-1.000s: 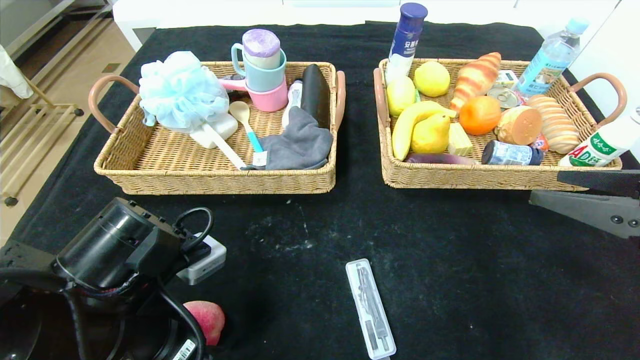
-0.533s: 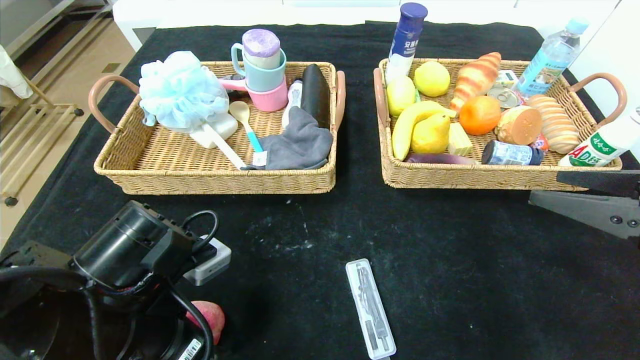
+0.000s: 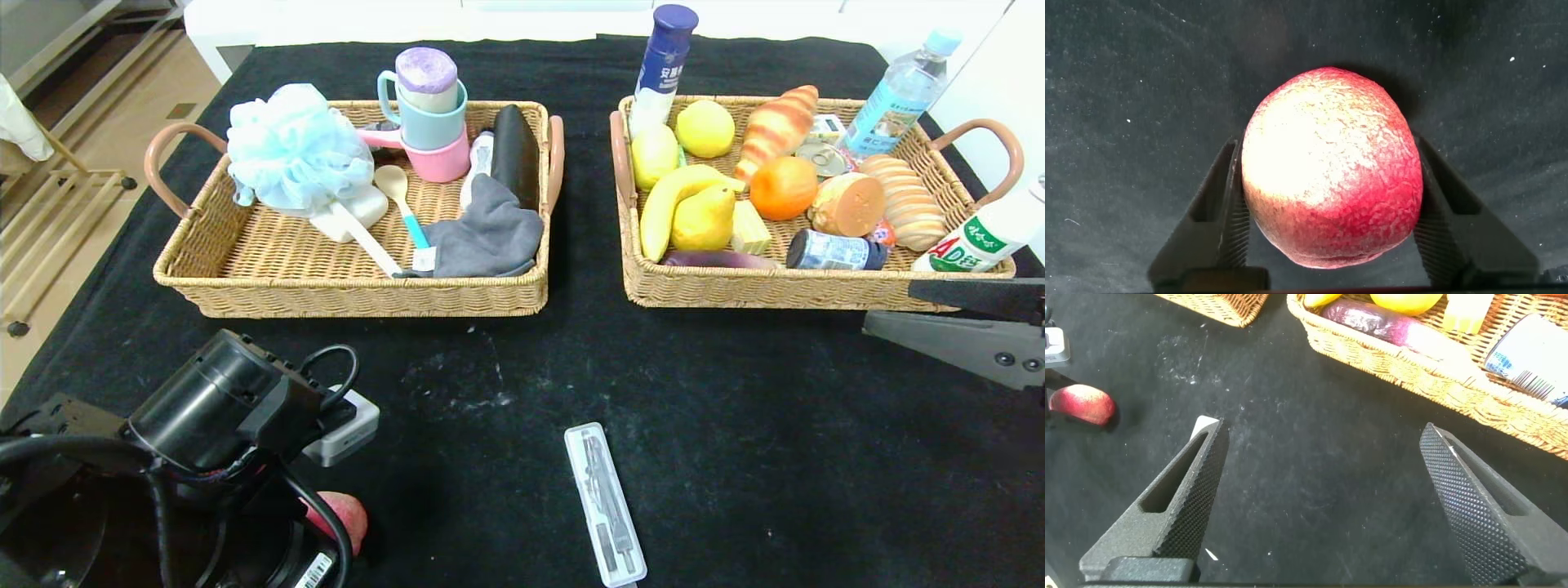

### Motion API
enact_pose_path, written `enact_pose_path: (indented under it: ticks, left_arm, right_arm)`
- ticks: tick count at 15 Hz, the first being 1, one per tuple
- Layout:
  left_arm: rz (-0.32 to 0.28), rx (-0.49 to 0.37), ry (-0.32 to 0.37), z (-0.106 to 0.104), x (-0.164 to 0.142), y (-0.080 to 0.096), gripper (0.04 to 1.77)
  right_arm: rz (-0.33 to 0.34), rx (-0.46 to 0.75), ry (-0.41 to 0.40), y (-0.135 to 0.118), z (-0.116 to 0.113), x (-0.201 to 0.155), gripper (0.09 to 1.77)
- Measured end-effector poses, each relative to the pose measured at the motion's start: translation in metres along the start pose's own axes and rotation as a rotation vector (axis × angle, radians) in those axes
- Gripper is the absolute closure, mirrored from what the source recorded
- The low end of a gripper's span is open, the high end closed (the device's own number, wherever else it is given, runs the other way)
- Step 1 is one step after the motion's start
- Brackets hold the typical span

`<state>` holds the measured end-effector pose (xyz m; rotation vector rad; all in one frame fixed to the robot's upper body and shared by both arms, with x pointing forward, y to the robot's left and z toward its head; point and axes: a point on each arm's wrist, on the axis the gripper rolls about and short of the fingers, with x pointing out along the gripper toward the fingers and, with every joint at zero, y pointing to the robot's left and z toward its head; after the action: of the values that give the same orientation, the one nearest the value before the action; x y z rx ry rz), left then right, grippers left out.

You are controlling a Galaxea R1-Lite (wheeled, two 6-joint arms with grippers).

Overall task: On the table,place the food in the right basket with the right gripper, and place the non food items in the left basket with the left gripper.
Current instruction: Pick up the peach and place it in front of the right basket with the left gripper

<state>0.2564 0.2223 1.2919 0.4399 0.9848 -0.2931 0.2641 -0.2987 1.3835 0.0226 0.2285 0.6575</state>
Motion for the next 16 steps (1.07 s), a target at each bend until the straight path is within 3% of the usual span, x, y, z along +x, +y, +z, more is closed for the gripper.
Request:
enact_pose_path:
  ticks: [11, 16]
  left_arm:
    - [-0.004, -0.004, -0.012, -0.001, -0.004, 0.001, 0.70]
    - [-0.025, -0.016, -0.088, 0.011, -0.018, 0.001, 0.70]
  right_arm:
    - [0.000, 0.001, 0.000, 0.000, 0.000, 0.000, 0.15]
    - [-0.002, 0.001, 0.000, 0.000, 0.000, 0.000, 0.15]
